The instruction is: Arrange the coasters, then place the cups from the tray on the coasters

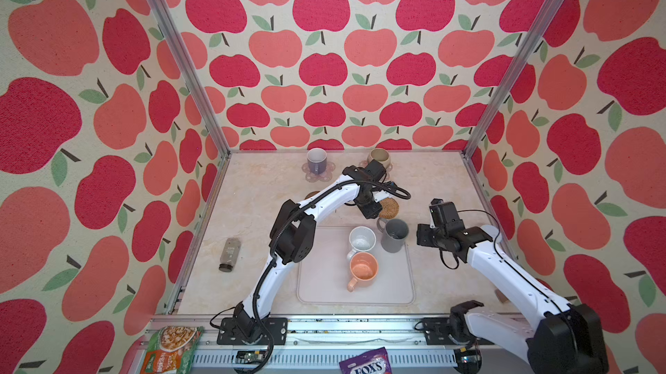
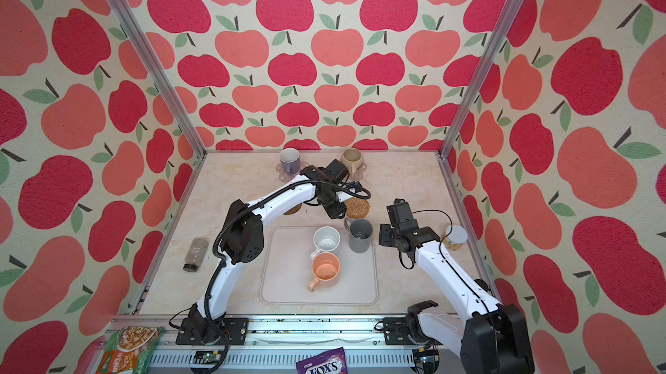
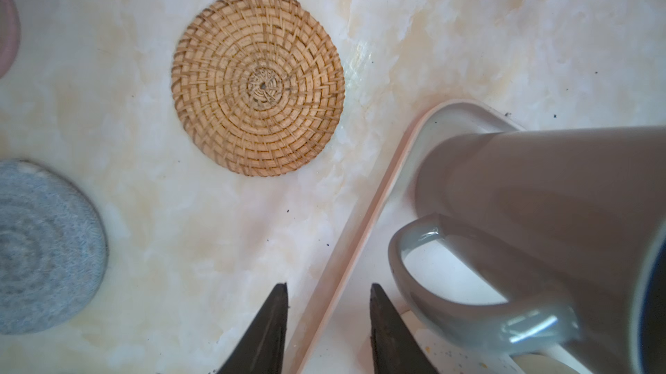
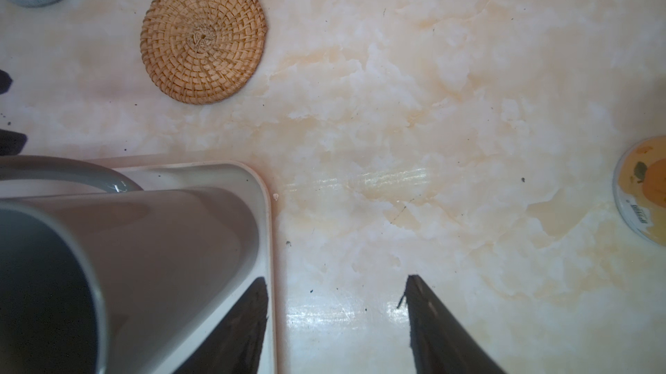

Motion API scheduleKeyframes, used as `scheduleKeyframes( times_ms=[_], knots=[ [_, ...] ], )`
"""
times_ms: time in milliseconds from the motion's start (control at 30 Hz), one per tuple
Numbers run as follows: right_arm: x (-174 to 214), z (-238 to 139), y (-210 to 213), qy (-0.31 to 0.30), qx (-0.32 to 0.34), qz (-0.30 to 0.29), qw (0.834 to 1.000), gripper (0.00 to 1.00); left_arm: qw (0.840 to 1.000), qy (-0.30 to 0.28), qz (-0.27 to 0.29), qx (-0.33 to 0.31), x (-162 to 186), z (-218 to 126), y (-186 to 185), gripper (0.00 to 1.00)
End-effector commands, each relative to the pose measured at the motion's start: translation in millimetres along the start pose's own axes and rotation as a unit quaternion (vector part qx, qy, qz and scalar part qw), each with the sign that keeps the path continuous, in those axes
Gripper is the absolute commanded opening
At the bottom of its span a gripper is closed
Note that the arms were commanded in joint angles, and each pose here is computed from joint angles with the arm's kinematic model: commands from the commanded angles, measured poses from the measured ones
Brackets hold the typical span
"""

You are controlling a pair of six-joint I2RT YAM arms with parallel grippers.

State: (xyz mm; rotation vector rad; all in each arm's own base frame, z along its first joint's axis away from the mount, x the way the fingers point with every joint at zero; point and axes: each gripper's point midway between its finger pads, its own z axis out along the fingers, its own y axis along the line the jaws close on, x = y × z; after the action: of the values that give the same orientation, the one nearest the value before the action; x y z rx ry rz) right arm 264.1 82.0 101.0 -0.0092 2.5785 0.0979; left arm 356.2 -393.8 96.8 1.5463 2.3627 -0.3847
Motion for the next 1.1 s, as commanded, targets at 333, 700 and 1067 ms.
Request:
scheduleKeyframes(
  times_ms=[333, 700, 1067],
  knots=[
    [-7.8, -11.0, -3.7, -0.010, 0.006, -0.004, 1.000, 0.64, 0.998, -0.045, -0.034, -0.019, -1.3, -38.3, 15.3, 0.41],
    [-7.7, -13.1, -6.1, -0.010, 0.012, -0.006, 1.000, 0.63, 0.995, -0.070, -0.059, -0.031, -1.9, -54.3, 27.8, 0.41],
    [-6.7, -14.8, -7.5, -0.012, 0.014, -0.008, 1.000, 0.64, 0.993, -0.087, -0.074, -0.029, -4.3, -59.5, 29.2, 0.41]
  ],
)
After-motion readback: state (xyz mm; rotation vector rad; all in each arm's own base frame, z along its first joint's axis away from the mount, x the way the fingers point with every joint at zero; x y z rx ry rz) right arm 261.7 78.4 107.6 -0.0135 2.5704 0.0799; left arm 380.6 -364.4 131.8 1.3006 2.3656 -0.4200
